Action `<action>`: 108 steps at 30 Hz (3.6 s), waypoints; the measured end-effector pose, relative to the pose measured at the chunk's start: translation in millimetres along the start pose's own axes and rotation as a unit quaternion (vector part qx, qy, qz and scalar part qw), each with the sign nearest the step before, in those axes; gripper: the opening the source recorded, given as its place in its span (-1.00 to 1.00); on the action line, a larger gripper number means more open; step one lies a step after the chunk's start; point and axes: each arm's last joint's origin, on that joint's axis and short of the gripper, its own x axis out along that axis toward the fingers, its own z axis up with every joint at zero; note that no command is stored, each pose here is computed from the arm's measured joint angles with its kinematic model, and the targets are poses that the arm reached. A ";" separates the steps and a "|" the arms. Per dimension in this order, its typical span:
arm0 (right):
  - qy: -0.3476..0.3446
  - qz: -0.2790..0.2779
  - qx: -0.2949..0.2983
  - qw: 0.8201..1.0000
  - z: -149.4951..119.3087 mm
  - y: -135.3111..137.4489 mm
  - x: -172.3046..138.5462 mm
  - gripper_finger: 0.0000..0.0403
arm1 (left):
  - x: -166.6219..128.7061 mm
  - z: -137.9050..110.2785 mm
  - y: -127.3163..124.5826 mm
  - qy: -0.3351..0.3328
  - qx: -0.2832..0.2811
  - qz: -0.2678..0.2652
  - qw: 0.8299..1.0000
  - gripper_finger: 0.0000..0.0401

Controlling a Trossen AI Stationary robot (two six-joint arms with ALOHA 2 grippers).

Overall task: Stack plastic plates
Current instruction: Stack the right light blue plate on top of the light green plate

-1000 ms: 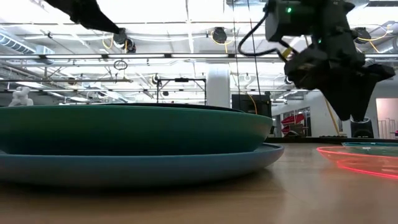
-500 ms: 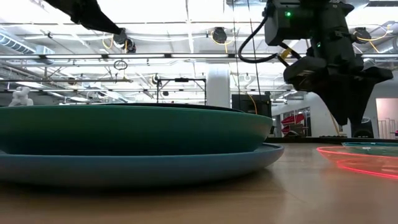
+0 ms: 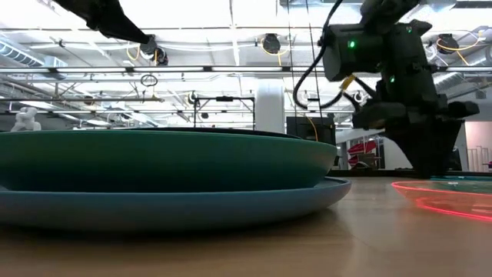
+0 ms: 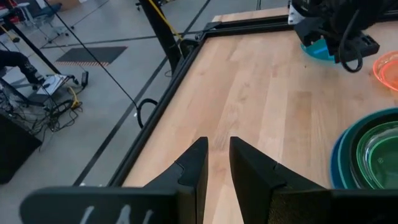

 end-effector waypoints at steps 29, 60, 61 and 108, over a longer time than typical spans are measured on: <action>0.008 -0.015 -0.051 0.999 6.9 14.5 24.8 -0.71 | 0.0 -0.2 0.0 0.001 -0.003 0.000 1.000 -0.63; -0.220 0.101 -0.420 0.874 3.0 84.6 -105.2 -1.00 | 0.0 -0.2 -0.1 0.001 -0.003 0.000 1.000 -0.63; -0.233 0.110 -0.442 0.859 0.5 88.4 -108.9 -1.00 | 0.1 -0.2 -0.1 0.001 -0.002 -0.001 1.000 -0.63; -0.328 -0.003 -0.857 0.398 -88.6 146.7 -66.0 -1.00 | 0.0 0.1 -0.1 0.000 -0.011 -0.001 1.000 -0.63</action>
